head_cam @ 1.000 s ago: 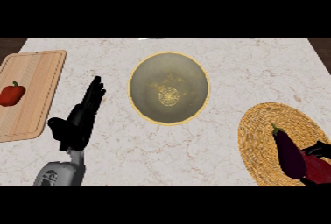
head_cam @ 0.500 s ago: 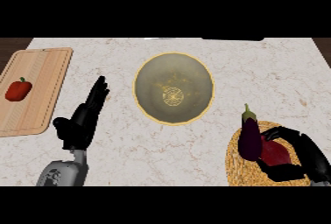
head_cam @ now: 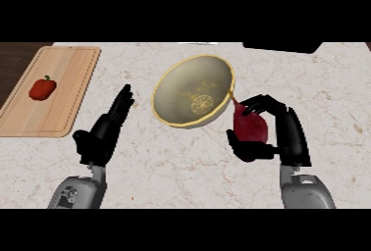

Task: Pick the pear from the placemat and place it in the bowl

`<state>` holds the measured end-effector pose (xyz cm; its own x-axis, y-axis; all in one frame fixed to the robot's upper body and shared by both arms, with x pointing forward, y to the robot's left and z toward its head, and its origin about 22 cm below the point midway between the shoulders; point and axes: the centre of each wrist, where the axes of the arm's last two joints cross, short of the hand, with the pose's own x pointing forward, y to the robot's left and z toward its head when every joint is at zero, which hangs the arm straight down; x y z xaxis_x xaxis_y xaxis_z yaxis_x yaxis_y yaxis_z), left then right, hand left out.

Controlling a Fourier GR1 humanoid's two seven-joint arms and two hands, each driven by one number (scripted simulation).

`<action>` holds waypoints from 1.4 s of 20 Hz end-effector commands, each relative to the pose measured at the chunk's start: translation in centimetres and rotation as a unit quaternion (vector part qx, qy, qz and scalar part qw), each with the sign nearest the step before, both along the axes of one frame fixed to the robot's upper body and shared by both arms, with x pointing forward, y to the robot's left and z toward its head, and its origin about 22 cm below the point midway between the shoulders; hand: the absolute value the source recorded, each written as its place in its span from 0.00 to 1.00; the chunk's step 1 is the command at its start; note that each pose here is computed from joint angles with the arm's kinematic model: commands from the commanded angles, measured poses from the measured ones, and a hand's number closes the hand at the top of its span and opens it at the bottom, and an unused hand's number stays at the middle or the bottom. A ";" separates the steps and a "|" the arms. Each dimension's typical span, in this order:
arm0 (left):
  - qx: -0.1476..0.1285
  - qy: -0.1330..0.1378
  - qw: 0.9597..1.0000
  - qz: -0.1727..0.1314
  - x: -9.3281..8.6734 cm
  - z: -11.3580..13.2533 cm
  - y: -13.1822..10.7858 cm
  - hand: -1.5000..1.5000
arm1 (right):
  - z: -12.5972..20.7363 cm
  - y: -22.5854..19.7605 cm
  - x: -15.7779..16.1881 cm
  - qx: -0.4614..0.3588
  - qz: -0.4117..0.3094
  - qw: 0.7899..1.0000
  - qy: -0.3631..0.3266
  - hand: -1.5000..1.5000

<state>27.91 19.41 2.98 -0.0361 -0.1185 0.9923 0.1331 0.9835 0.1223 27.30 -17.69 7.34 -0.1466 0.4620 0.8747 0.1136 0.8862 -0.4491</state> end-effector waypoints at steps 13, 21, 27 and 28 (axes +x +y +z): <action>-0.001 0.003 1.000 -0.003 0.8 0.3 -0.5 0.50 | 9.3 12.8 3.4 -0.108 -0.160 0.976 -0.104 1.00; 0.001 -0.008 1.000 -0.005 1.7 1.3 -1.0 0.50 | 17.0 18.1 5.2 -0.139 -0.263 0.951 -0.086 1.00; 0.000 -0.001 1.000 -0.002 0.9 0.5 -1.8 0.50 | 18.4 20.1 7.4 -0.204 -0.327 0.922 -0.031 1.00; -0.007 0.002 1.000 0.002 1.7 1.0 -1.4 0.50 | 17.4 20.3 7.6 -0.215 -0.332 0.918 -0.020 1.00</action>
<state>29.24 18.12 3.64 -0.0365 -0.1151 0.9927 0.1376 0.9833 0.1191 34.34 0.90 23.99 0.0356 0.8196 0.5718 0.5851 0.4468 -0.6768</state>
